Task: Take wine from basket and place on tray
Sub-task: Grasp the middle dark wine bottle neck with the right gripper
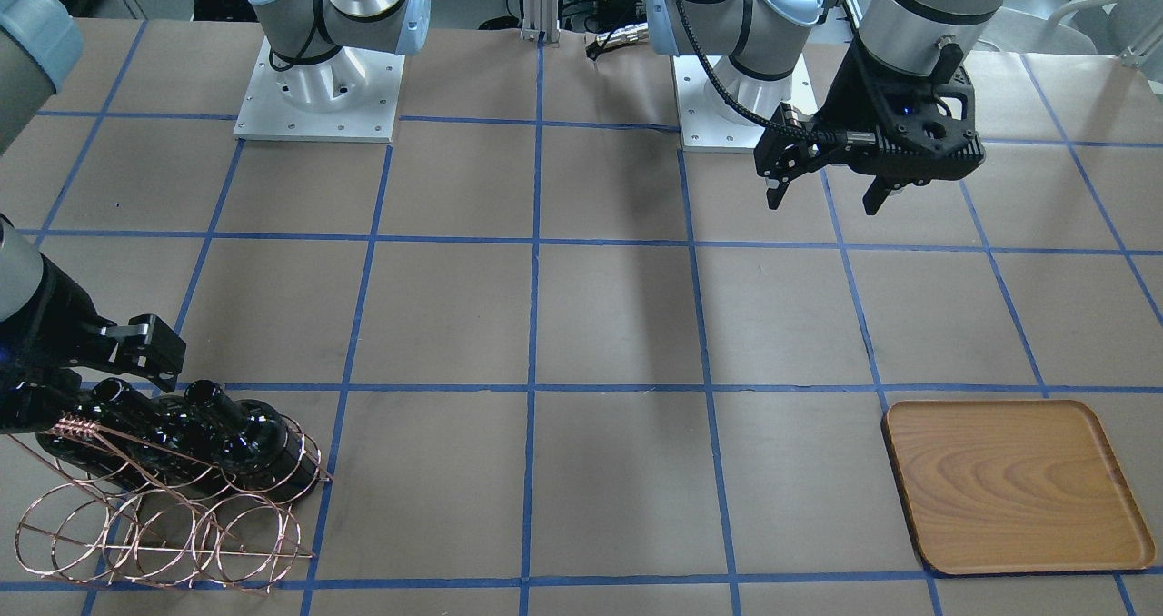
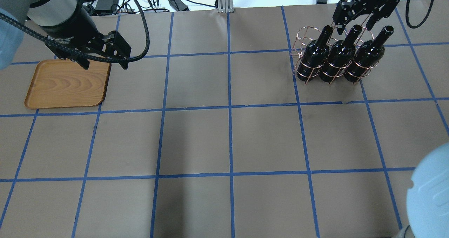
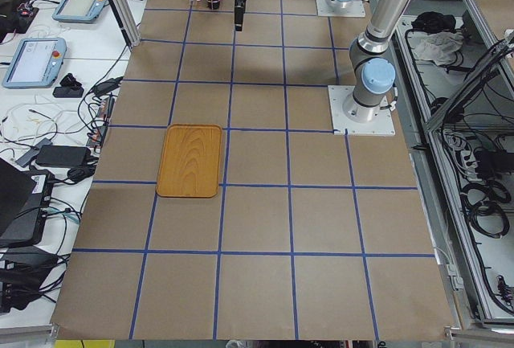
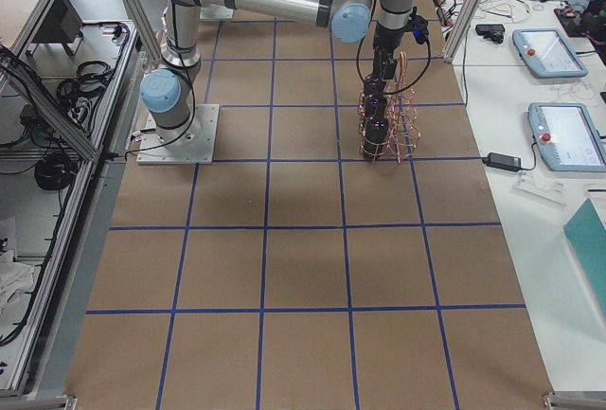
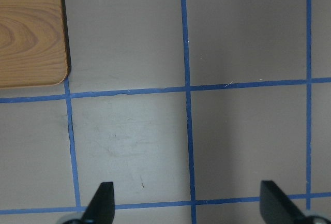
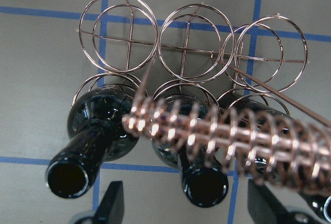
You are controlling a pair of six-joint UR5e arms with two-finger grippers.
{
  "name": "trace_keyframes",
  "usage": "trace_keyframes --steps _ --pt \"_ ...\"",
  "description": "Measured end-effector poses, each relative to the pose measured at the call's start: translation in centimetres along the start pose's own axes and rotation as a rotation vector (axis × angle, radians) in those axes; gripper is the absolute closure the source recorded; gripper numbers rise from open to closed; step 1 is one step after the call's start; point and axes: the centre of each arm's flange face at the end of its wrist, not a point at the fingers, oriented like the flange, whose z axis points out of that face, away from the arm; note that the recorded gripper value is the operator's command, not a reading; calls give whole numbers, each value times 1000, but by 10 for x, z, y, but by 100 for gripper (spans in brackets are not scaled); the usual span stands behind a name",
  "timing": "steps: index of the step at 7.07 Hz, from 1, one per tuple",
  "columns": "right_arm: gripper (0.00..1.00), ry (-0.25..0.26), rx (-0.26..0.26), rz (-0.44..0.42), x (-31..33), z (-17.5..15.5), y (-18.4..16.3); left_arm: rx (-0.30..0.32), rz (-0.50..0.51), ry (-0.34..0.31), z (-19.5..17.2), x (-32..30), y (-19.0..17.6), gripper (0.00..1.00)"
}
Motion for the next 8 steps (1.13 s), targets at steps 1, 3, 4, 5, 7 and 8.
trace_keyframes --steps 1,3,4,5,7,8 --pt "52 -10 -12 7 3 9 -3 0 0 2 0 0 0 0" --pt "86 -19 -30 12 5 22 -8 -3 2 3 2 0 -1 0" --pt "96 -20 -34 13 5 25 -8 -3 2 4 2 0 -1 0" --pt "96 -20 -34 13 6 24 -8 -3 2 5 2 0 -1 0" --pt "96 -10 0 16 6 0 -3 -3 2 4 2 0 -1 0" --pt "96 2 38 18 5 -33 6 -4 2 2 2 0 -1 0"
